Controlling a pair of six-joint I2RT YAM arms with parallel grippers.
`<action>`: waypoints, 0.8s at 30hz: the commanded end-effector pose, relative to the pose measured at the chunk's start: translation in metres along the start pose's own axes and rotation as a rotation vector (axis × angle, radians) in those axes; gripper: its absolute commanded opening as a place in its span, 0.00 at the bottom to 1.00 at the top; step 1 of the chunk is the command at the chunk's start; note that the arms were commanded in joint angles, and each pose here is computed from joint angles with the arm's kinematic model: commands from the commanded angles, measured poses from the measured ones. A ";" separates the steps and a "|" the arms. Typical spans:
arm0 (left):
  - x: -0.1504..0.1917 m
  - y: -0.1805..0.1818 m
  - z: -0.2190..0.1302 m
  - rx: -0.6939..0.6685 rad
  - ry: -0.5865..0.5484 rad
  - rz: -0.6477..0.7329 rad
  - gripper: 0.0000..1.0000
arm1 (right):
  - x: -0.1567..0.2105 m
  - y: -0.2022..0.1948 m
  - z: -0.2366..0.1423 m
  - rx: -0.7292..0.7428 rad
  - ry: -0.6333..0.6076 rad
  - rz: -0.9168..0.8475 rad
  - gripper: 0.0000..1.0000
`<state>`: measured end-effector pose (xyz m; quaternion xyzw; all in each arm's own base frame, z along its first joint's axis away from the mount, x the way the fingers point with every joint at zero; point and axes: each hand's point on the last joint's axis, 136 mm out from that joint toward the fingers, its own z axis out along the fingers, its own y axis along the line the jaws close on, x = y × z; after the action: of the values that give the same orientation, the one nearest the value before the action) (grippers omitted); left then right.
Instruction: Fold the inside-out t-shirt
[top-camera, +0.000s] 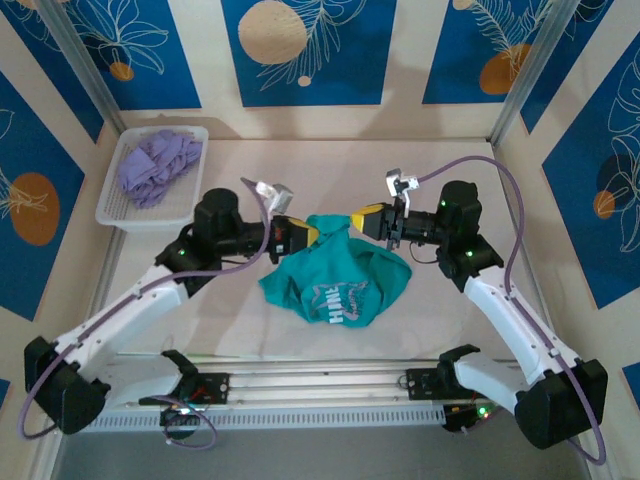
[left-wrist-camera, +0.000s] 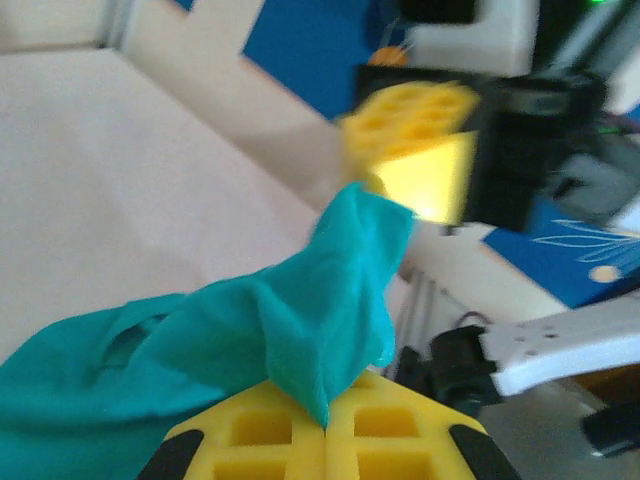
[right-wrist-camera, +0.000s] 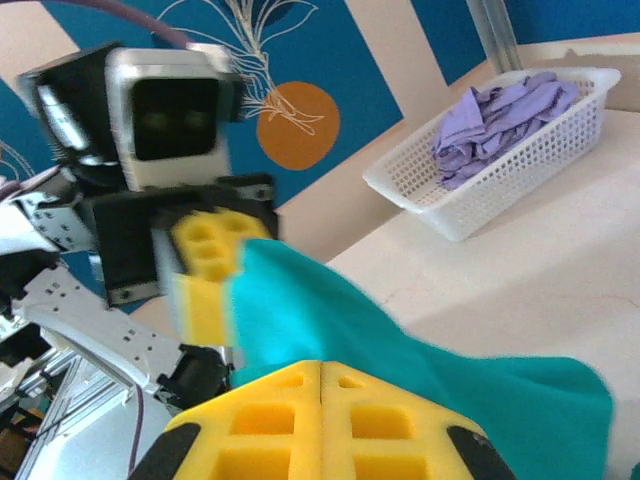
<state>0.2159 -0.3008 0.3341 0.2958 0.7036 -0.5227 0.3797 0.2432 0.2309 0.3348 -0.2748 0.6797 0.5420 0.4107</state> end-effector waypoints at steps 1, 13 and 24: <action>-0.017 -0.050 -0.018 0.226 -0.069 0.045 0.00 | 0.004 -0.012 0.004 0.033 0.003 0.027 0.00; -0.025 -0.043 -0.017 0.194 -0.112 0.052 0.00 | 0.018 -0.025 -0.002 0.258 0.091 0.008 0.24; -0.020 -0.007 -0.011 0.004 -0.086 0.021 0.00 | 0.023 0.076 -0.003 0.053 0.079 -0.364 0.31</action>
<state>0.2104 -0.2952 0.3468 0.2824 0.6842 -0.5458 0.3927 0.1759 0.2361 0.3592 -0.3580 0.6595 0.4460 0.4878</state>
